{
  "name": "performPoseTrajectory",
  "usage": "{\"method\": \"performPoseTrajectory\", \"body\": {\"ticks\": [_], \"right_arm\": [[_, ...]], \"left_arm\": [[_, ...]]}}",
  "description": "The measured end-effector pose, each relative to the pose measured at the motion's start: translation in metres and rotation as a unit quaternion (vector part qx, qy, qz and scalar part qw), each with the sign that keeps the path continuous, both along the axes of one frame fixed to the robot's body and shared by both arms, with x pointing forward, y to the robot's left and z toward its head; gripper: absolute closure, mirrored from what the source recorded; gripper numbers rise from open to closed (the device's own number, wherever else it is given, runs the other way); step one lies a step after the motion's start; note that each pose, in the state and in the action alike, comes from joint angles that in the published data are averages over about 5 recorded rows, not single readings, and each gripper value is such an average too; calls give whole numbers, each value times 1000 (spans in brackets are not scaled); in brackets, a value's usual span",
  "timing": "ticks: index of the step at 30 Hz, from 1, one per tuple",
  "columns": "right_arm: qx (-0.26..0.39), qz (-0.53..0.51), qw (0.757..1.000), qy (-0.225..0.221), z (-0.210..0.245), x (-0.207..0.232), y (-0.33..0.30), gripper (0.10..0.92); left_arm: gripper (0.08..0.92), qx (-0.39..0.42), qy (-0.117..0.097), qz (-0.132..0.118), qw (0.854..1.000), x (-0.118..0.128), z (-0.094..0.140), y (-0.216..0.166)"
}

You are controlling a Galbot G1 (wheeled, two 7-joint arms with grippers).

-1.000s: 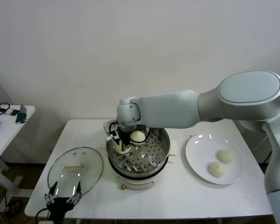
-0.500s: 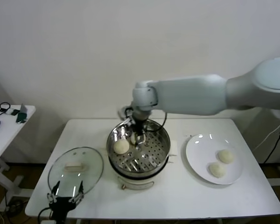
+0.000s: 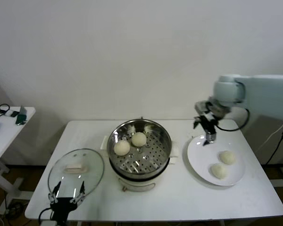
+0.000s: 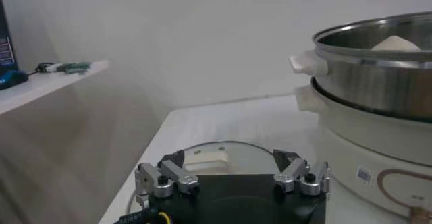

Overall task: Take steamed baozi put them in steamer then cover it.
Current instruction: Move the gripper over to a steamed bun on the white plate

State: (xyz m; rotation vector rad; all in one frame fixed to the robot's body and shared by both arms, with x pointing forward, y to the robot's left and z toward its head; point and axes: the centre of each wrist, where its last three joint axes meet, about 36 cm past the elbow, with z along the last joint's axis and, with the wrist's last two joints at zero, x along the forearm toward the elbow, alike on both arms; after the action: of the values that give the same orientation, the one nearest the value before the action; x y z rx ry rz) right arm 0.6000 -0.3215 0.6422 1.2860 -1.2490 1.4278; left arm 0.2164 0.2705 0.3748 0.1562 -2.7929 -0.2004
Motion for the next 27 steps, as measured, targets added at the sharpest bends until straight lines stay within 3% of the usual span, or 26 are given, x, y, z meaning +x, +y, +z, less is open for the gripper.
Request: {"method": "performPoseTrajectory", "body": {"ticks": [10, 27], "right_arm": [[-15, -42, 999, 19, -79, -21, -58, 200], [-12, -83, 996, 31, -158, -12, -78, 200]], "left_arm": [[177, 2, -2, 3, 1000, -5, 2, 0], [177, 8, 5, 11, 1000, -14, 1, 1]]}}
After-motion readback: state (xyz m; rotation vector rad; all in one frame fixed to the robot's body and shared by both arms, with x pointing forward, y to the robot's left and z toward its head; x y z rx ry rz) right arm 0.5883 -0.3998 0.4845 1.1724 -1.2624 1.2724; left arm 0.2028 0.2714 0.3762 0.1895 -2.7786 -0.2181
